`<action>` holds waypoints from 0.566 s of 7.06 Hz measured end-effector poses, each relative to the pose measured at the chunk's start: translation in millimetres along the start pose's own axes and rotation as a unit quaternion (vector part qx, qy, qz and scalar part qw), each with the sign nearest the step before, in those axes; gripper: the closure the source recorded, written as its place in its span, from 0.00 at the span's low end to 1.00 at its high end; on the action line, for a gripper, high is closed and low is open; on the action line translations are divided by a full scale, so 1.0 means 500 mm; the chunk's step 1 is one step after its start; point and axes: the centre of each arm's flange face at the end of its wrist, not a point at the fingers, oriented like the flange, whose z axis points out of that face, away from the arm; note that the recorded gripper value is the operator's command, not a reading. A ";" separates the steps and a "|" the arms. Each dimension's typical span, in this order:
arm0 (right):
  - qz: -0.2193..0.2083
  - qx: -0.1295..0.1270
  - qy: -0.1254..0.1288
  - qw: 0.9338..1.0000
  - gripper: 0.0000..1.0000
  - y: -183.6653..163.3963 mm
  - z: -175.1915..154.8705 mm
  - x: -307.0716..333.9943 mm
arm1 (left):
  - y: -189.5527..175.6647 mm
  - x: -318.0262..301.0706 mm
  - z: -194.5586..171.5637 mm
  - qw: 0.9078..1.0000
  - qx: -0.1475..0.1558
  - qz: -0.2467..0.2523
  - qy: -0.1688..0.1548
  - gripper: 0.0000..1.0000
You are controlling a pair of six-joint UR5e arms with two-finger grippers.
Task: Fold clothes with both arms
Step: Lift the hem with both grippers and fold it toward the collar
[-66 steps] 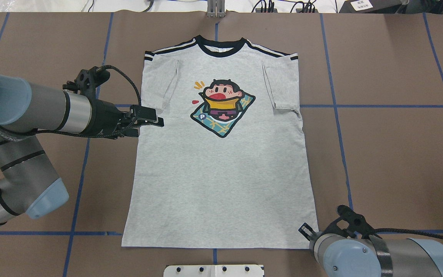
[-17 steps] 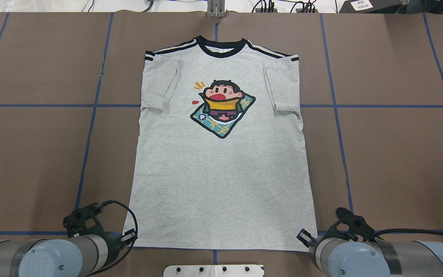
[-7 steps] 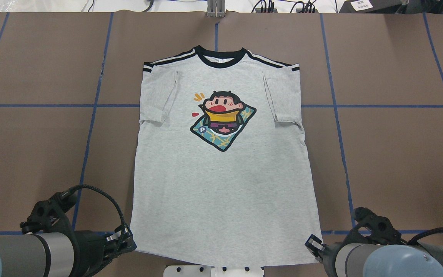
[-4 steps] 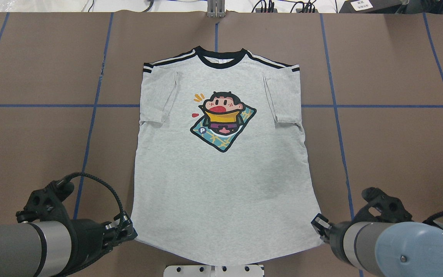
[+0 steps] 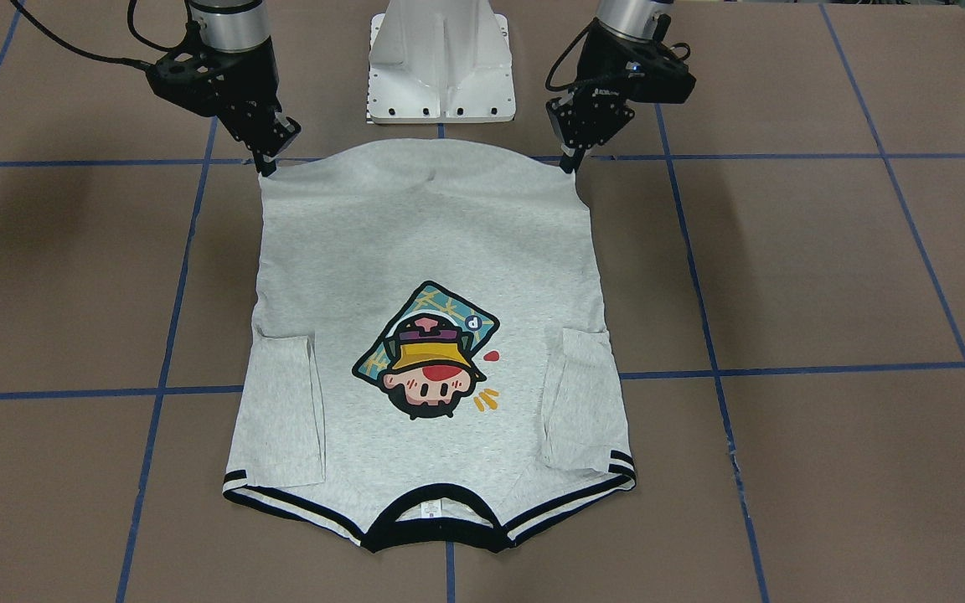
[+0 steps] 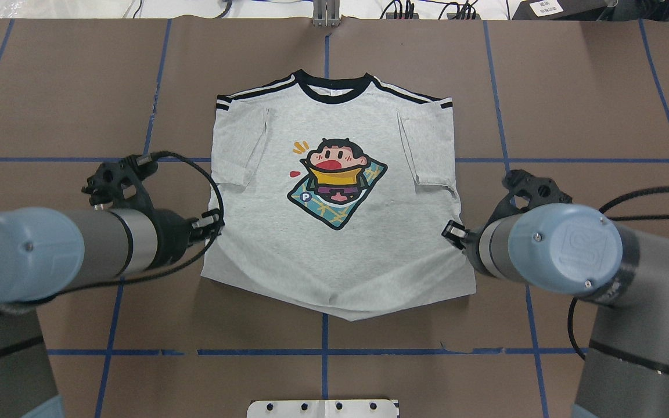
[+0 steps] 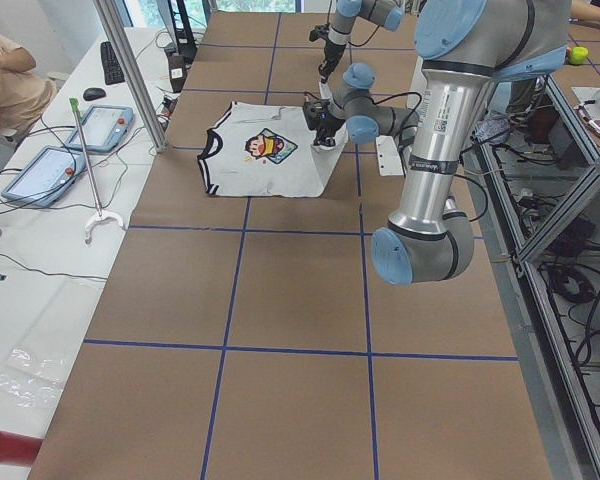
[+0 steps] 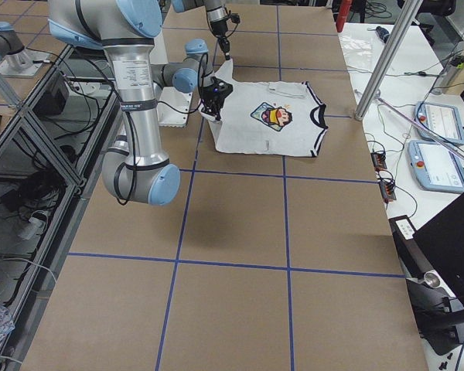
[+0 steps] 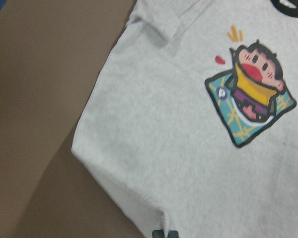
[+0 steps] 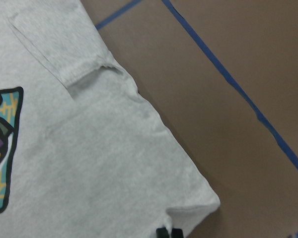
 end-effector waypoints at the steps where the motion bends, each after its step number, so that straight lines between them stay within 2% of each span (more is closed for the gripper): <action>1: -0.011 0.018 0.004 1.000 1.00 -0.063 0.007 -0.012 | -0.076 -0.005 0.023 1.000 0.020 0.009 0.001 1.00; 3: -0.035 0.053 0.026 0.998 1.00 -0.185 0.056 -0.077 | -0.186 -0.015 0.089 0.998 0.051 0.022 0.001 1.00; 4: -0.042 0.061 0.044 0.996 1.00 -0.245 0.089 -0.116 | -0.224 -0.022 0.134 0.998 0.062 0.023 0.011 1.00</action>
